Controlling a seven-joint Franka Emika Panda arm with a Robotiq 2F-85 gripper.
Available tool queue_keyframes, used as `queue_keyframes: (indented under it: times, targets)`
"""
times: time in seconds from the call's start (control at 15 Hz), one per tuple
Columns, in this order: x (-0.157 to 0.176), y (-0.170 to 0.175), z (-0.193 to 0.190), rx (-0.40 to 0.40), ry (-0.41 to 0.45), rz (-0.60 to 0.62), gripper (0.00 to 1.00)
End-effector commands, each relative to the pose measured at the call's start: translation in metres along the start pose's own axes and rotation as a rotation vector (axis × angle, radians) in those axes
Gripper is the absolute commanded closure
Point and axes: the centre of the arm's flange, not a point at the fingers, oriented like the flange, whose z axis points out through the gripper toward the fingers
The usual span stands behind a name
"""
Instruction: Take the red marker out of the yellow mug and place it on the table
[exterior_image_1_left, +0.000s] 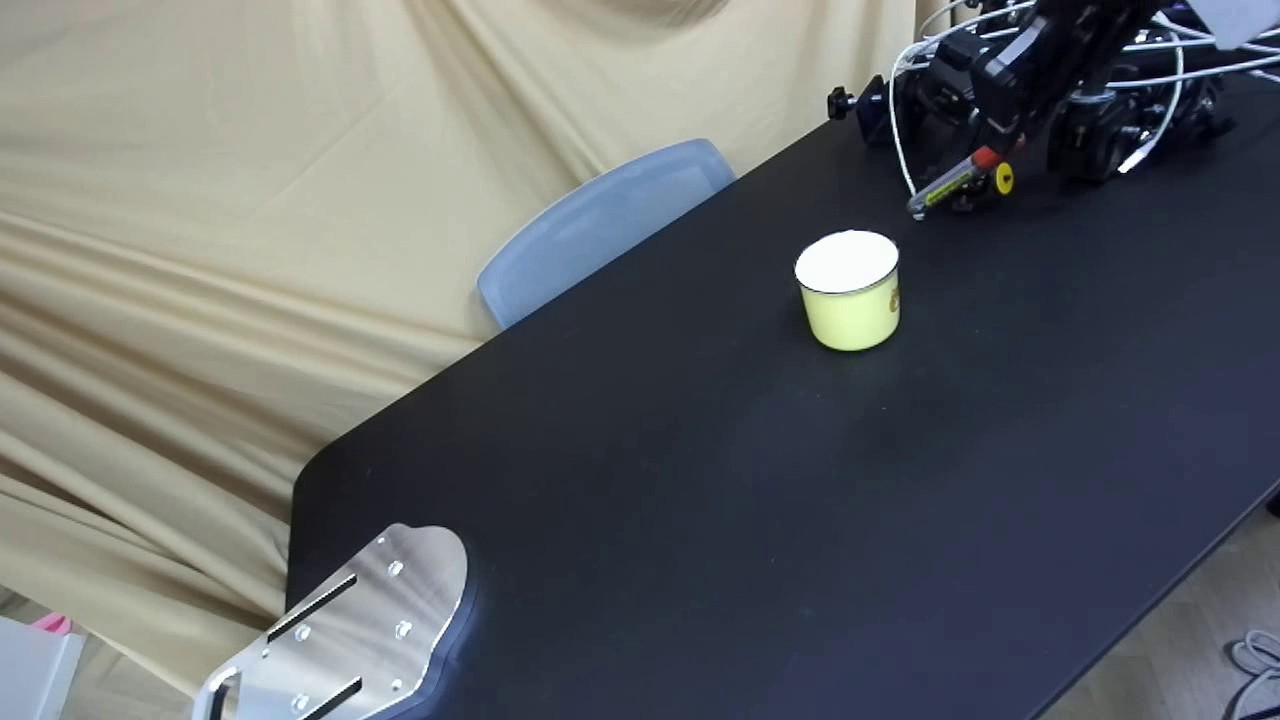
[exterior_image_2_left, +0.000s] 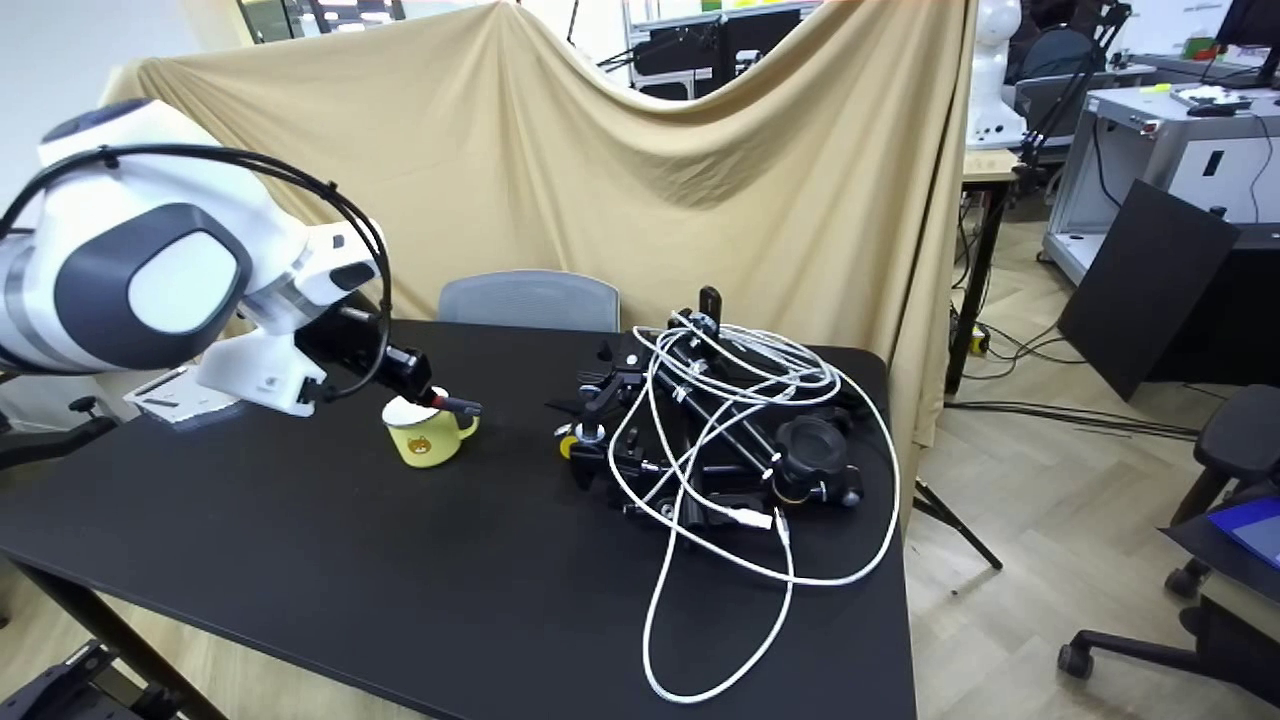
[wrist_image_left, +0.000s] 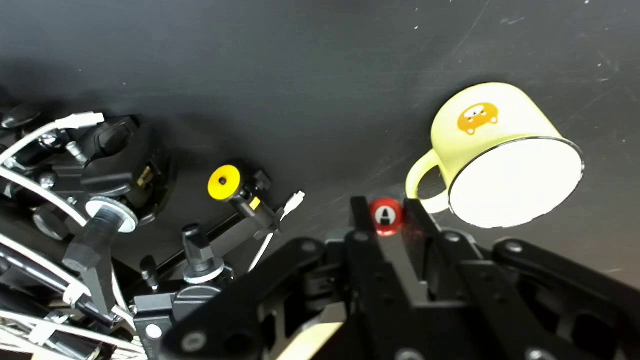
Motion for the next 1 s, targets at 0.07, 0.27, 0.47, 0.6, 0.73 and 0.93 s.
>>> queue_keyframes:
  times: [0.07, 0.27, 0.47, 0.6, 0.73, 0.93]
  targets:
    - [-0.021, -0.007, 0.020, 0.051, -0.040, 0.040, 0.95]
    - [-0.031, -0.016, 0.039, 0.068, -0.067, 0.048, 0.95]
    - [-0.038, -0.022, 0.047, 0.065, -0.075, 0.041, 0.95]
    - [-0.041, -0.020, 0.051, 0.060, -0.079, 0.042, 0.95]
    - [-0.042, -0.016, 0.054, 0.053, -0.083, 0.041, 0.95]
    - [-0.043, -0.008, 0.057, 0.031, -0.082, 0.030, 0.95]
